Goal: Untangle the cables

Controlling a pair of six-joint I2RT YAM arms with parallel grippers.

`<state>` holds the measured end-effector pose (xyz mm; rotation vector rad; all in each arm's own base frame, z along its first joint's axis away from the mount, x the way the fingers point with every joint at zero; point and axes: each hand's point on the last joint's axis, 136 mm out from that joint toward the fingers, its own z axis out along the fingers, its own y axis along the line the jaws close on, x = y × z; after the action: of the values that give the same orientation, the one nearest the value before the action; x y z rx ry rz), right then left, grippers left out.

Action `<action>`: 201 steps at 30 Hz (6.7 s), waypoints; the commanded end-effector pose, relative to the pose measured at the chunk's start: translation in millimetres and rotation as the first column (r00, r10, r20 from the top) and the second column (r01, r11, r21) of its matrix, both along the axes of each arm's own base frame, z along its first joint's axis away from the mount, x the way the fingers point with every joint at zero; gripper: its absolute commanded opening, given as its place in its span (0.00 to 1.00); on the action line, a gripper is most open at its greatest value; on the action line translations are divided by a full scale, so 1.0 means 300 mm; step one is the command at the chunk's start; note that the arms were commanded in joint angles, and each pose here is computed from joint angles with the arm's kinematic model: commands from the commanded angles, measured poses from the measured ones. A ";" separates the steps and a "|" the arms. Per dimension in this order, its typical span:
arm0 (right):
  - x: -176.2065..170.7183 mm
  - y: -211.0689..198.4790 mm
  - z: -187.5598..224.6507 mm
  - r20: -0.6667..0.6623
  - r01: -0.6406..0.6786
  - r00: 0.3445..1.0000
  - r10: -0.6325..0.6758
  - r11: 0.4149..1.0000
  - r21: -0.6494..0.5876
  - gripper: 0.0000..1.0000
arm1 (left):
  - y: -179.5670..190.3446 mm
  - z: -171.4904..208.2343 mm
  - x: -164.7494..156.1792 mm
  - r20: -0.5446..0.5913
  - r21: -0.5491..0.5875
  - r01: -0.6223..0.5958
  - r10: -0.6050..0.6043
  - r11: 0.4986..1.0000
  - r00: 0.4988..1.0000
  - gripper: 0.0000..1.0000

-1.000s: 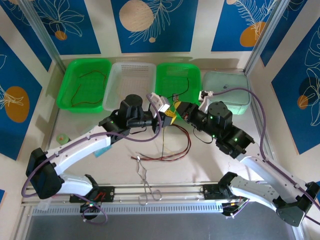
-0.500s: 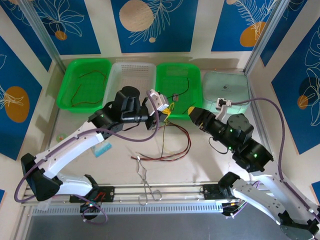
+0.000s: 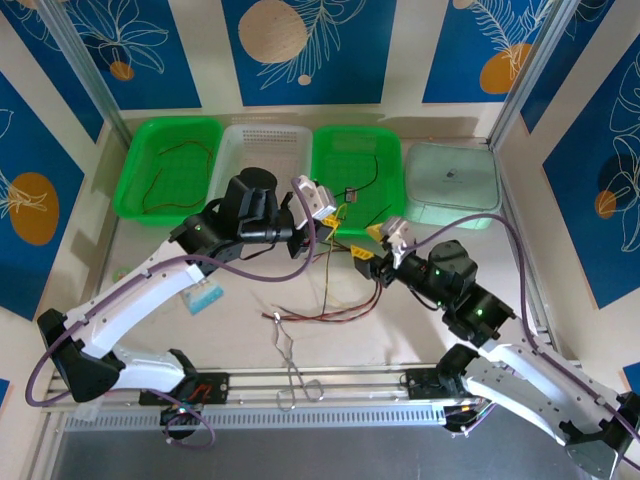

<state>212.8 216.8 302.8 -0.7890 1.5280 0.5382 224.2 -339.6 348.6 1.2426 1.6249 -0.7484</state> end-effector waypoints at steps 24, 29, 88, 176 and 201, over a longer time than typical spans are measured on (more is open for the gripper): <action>0.081 0.096 0.163 0.349 -0.056 0.928 0.129 0.975 -0.214 0.41 | 0.023 0.093 -0.020 0.009 -0.052 -0.006 0.006 0.999 1.000 0.00; 0.107 0.105 0.155 0.337 -0.065 0.932 0.135 0.975 -0.210 0.32 | 0.024 0.095 -0.022 0.008 -0.056 -0.007 0.008 0.998 1.000 0.00; 0.024 -0.760 0.440 0.118 0.773 0.557 -0.822 0.565 0.288 0.00 | 0.831 0.196 0.217 0.160 -0.170 -0.692 0.713 0.701 0.683 0.00; 0.966 -0.024 -0.620 -0.575 0.382 0.522 -0.630 0.775 -0.503 0.00 | 0.909 0.265 0.257 -0.073 -0.427 -0.716 0.768 0.552 0.636 0.00; 1.017 -0.058 -0.432 -0.506 0.383 0.549 -0.665 0.738 -0.555 0.68 | 0.906 0.260 0.294 -0.115 -0.419 -0.732 0.768 0.537 0.630 0.00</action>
<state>514.7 198.0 92.6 -0.3676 2.6546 -0.0676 311.6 -66.6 410.3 0.1583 1.6397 -0.4245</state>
